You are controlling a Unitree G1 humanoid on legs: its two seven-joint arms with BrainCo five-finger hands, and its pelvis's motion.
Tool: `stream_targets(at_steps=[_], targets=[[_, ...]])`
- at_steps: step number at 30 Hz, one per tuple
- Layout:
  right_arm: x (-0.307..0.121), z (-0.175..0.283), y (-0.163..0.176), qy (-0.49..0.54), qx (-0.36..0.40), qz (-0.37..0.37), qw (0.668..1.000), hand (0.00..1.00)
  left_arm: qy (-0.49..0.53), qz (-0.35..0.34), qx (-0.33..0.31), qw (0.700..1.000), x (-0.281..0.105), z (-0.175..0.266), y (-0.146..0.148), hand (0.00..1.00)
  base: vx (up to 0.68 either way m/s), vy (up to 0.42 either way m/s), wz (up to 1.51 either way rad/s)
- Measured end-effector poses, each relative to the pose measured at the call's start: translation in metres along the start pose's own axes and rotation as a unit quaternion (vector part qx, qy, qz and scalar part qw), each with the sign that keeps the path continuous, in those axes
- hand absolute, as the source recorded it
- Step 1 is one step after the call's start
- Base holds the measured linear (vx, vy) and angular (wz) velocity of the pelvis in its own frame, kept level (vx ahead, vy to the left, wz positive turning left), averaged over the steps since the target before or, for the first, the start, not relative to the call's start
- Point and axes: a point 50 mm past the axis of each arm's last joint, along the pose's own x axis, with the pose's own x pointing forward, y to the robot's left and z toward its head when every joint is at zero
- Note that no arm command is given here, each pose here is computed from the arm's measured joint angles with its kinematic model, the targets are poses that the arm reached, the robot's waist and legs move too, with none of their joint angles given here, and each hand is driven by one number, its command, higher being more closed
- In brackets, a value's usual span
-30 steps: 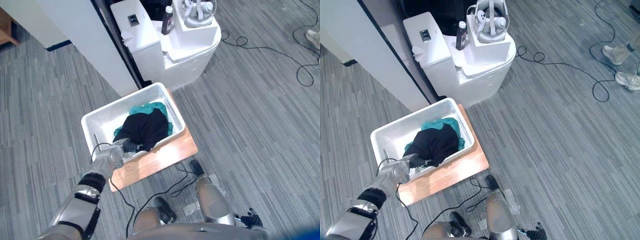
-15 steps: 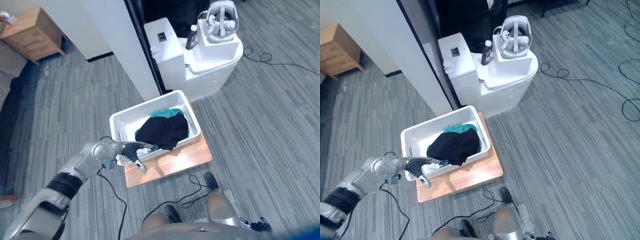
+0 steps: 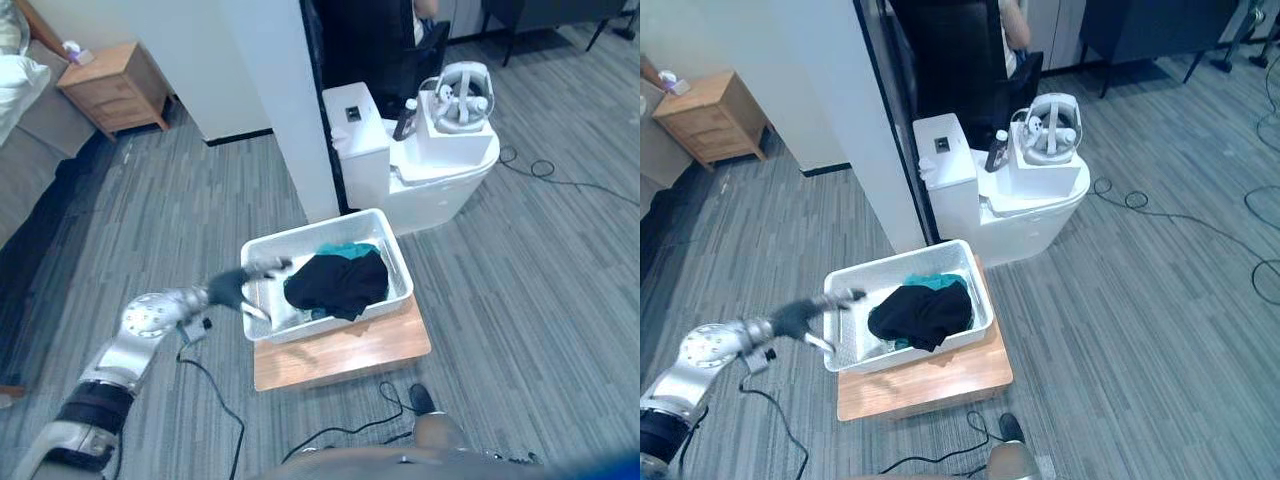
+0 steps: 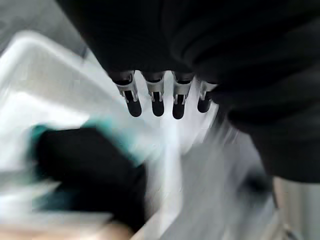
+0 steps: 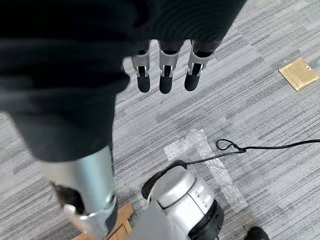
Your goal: Tidy the bed and pick cloth on bed and put in laundry
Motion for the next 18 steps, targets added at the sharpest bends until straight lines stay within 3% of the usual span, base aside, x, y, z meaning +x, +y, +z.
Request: stream_targets(at_steps=[3,5,6,13,18], targets=[[-0.001,-0.011,-0.001,0.018,0.011,0.002,1.0,0.0,0.063,0.064,-0.12,0.989,-0.023,-0.06,-0.026,0.0,0.04,-0.024,0.08],[-0.003,-0.015,0.006,0.023,0.02,0.015,0.999,0.0,0.143,0.132,-0.214,0.957,-0.057,-0.112,-0.056,0.0,0.02,-0.029,0.02],[-0.004,-0.019,0.01,0.029,0.025,0.022,0.999,0.0,0.191,0.173,-0.27,0.928,-0.077,-0.137,-0.075,0.0,0.0,0.0,0.0],[-0.007,-0.03,0.009,0.036,0.047,0.018,0.998,0.0,0.345,0.323,-0.331,0.817,-0.159,-0.188,-0.129,0.0,-0.07,-0.04,-0.02],[-0.009,-0.042,0.0,0.053,0.045,0.005,0.998,0.0,0.406,0.348,-0.337,0.775,-0.175,-0.197,-0.149,0.0,-0.04,-0.045,-0.01]])
